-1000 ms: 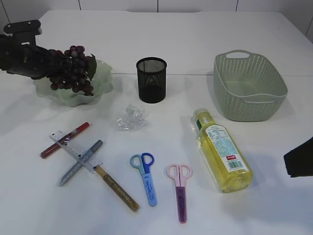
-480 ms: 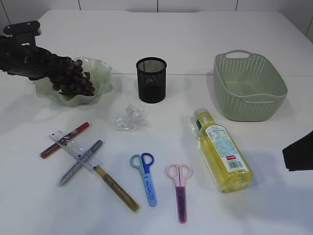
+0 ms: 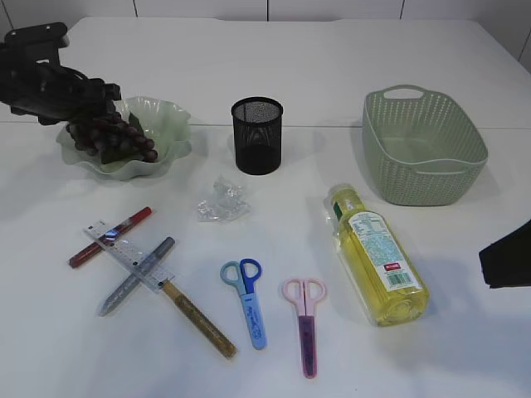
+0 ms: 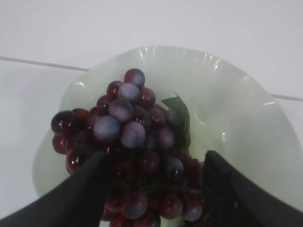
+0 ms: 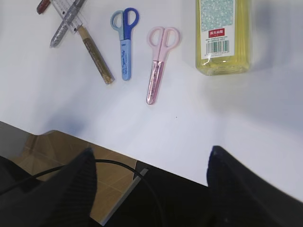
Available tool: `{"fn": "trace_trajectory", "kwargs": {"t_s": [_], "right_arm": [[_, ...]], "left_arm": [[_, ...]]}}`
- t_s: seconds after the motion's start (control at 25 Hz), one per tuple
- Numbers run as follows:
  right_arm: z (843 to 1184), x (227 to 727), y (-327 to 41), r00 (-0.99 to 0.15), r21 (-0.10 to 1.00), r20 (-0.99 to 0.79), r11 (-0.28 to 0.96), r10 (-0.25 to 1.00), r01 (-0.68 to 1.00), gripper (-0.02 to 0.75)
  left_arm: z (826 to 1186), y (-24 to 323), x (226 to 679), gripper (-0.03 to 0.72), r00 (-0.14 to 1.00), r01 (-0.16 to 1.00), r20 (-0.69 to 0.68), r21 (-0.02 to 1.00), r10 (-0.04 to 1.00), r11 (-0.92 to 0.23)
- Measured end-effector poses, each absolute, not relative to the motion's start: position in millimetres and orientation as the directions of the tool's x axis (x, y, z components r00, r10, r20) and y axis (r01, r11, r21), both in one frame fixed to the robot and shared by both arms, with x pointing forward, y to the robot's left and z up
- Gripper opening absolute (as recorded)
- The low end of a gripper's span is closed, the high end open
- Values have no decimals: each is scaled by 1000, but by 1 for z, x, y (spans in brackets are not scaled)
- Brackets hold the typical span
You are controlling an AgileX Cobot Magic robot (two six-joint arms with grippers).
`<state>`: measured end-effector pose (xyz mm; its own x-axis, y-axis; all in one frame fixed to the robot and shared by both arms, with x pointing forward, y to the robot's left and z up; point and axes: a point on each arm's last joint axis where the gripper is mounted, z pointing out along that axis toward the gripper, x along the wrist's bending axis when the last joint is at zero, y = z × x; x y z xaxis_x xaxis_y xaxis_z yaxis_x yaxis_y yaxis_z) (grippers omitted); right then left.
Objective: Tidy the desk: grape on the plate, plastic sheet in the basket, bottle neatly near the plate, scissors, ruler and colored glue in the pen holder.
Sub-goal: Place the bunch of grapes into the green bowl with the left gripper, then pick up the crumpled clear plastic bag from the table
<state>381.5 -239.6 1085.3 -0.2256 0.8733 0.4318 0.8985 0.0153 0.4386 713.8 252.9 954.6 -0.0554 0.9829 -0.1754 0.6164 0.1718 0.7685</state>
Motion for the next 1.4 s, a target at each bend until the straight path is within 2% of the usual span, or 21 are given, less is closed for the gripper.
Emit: {"fn": "trace_trajectory", "kwargs": {"t_s": [0.32,0.52,0.64,0.84,0.92,1.04,1.2,1.4], "right_arm": [[1086,383,-240,-227,454,425,10,876,891,563],[1086,383,-240,-228,458,424,10,877,889,563],[1086,383,-240,-230,459,423,12,877,888,563],[1083,387,-240,-221,438,425,14,878,899,563],[1078,392,-239,-212,403,428,24,878,915,563],[1070,399,-236,-200,356,443,33,874,934,563],[1067,407,-229,-213,333,513,36,832,942,561],[1073,419,-220,-280,378,567,58,774,924,494]], "left_arm": [[1002,255,727,471,-103,663,-147,727,984,178],[1062,255,718,442,-135,683,-141,704,981,195],[1086,257,708,417,-162,738,-123,644,979,203],[1087,253,687,391,-94,891,-77,437,993,119],[1086,252,682,385,-44,918,-67,392,997,66],[1086,248,680,382,23,927,-72,375,997,6],[1094,244,676,373,61,923,-115,385,992,-12],[1109,243,669,371,74,910,-131,415,989,-13]]}}
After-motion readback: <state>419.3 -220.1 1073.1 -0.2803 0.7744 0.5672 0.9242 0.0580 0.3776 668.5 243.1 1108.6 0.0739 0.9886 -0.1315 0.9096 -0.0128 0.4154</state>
